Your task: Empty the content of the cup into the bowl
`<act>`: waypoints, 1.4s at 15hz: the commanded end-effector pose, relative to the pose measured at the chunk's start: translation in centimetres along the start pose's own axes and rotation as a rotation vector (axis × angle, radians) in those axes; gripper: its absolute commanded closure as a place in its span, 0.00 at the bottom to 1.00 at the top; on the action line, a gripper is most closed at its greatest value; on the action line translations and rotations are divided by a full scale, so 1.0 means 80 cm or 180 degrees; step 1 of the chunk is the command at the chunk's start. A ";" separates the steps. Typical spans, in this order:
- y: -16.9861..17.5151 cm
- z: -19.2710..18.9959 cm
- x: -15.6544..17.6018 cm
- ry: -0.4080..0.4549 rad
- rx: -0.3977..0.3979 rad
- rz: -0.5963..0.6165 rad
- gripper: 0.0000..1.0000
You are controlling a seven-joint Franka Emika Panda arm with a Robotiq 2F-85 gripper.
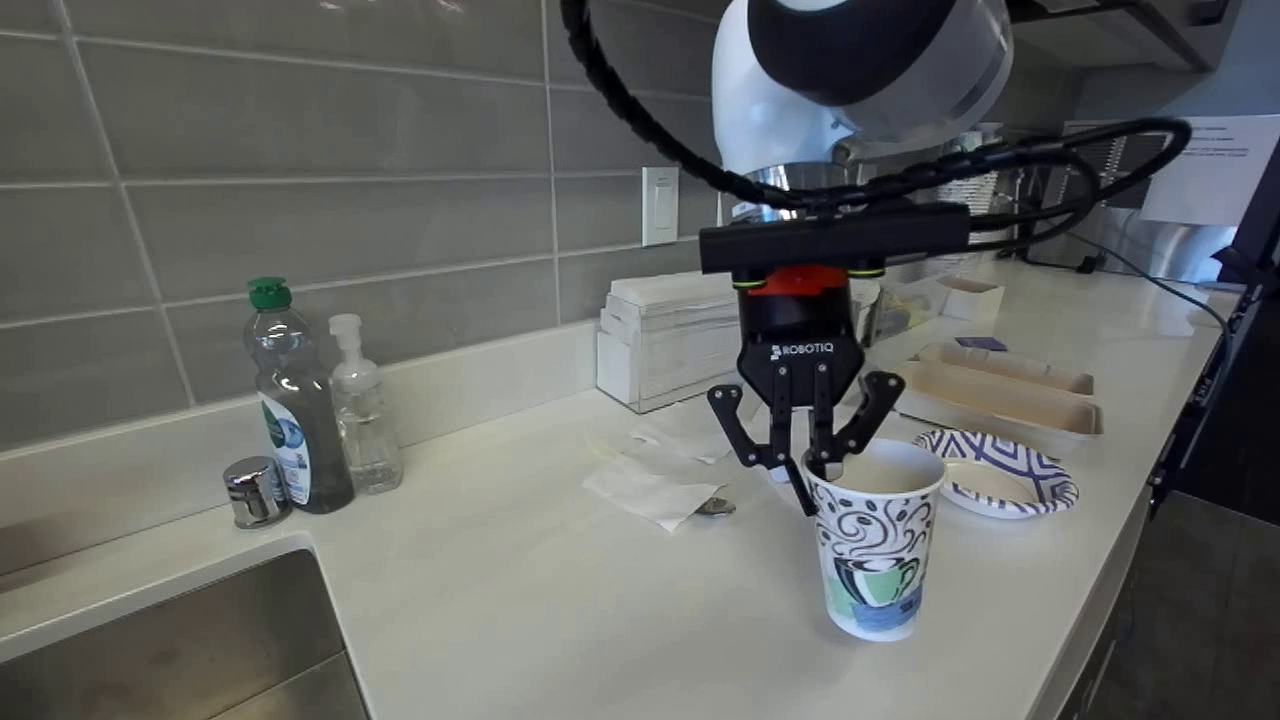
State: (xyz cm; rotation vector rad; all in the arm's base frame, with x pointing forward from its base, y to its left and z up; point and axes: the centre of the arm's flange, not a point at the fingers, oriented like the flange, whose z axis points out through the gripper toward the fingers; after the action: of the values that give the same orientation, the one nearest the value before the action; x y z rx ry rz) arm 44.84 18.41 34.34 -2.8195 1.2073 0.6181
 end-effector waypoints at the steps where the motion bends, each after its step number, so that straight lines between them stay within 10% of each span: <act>1: 0.039 -0.019 -0.032 0.0143 -0.0097 0.0006 0.98; 12: 0.043 -0.034 -0.025 0.0222 -0.0184 -0.0069 0.98; 21: 0.120 -0.047 -0.008 0.0834 0.0498 0.0414 0.98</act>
State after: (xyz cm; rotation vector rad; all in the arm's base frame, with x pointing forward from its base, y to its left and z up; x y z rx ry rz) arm 41.90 12.85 38.99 -2.8097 1.3277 0.3051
